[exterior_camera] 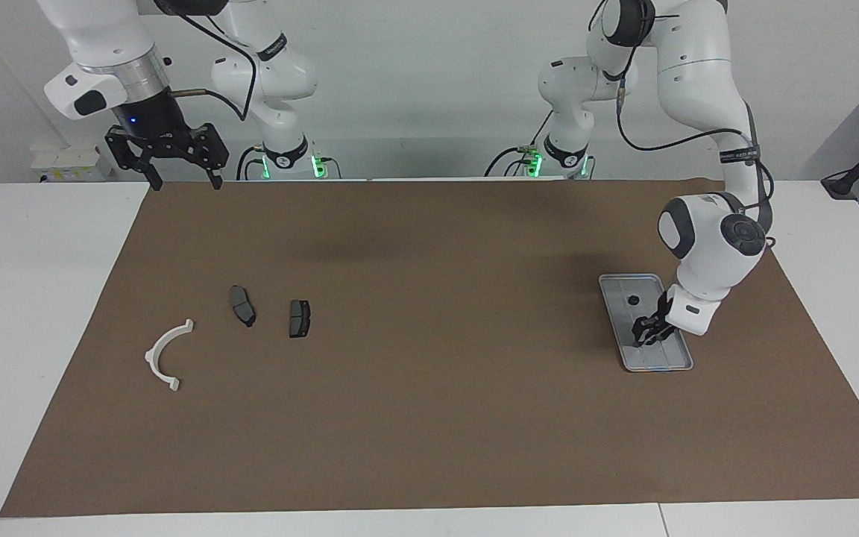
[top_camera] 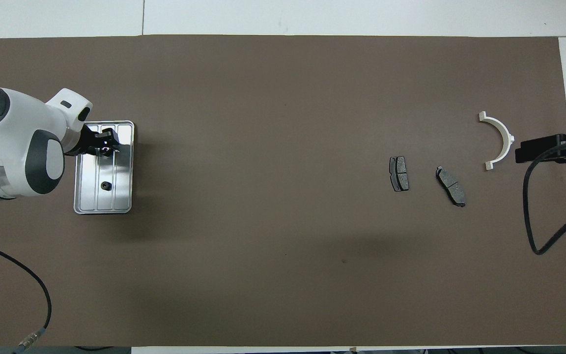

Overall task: Place bearing gear from tray to pile
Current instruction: 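Lower the left gripper into the metal tray and grasp a black bearing, then carry the bearing with the left gripper to mid-table and release it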

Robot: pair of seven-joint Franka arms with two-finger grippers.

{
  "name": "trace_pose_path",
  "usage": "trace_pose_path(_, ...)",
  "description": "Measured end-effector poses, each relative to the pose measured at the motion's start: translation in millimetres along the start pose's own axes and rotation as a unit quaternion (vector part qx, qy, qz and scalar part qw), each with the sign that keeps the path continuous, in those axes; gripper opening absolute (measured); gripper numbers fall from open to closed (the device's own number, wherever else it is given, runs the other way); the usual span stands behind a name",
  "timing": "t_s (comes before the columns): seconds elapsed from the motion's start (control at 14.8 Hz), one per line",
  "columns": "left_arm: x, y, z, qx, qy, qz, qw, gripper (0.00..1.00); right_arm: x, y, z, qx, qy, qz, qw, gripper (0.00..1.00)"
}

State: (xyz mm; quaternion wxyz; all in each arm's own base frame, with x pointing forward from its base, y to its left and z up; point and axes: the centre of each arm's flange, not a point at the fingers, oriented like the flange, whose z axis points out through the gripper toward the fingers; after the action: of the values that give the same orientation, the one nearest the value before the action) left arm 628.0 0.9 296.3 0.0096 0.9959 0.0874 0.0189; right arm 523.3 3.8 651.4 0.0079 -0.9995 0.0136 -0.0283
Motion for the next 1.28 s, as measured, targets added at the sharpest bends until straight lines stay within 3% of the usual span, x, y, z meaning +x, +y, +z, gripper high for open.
trace_pose_path(0.07, 0, 0, -1, 0.0, 0.001, 0.0, 1.0, 0.53, 0, 1, 0, 0.0, 0.0, 0.001, 1.0, 1.0)
trace_pose_path(0.2, 0, 0, -1, 0.0, 0.001, 0.0, 1.0, 0.5, 0, 3, 0, 0.0, 0.0, 0.003, 1.0, 1.0)
trace_pose_path(0.34, 0, 0, -3, -0.001, 0.001, -0.001, 1.0, 0.35, 0, 5, 0, 0.0, 0.0, 0.004, 1.0, 1.0)
trace_pose_path(0.54, 5, 17, -18, -0.011, -0.02, -0.031, 0.999, 0.35, 0, 5, 0, 0.0, 0.0, 0.004, 1.0, 1.0)
trace_pose_path(0.81, -1, 133, -65, -0.015, -0.021, -0.111, 0.993, 0.35, 0, 5, 0, 0.0, 0.0, 0.004, 1.0, 1.0)
trace_pose_path(1.01, -41, 232, -62, -0.017, -0.022, -0.147, 0.989, 0.35, 0, 5, 0, 0.0, 0.0, 0.004, 1.0, 1.0)
trace_pose_path(1.28, -94, 316, -50, -0.022, -0.021, -0.155, 0.987, 0.35, 0, 11, 0, -0.001, -0.001, 0.011, 1.0, 1.0)
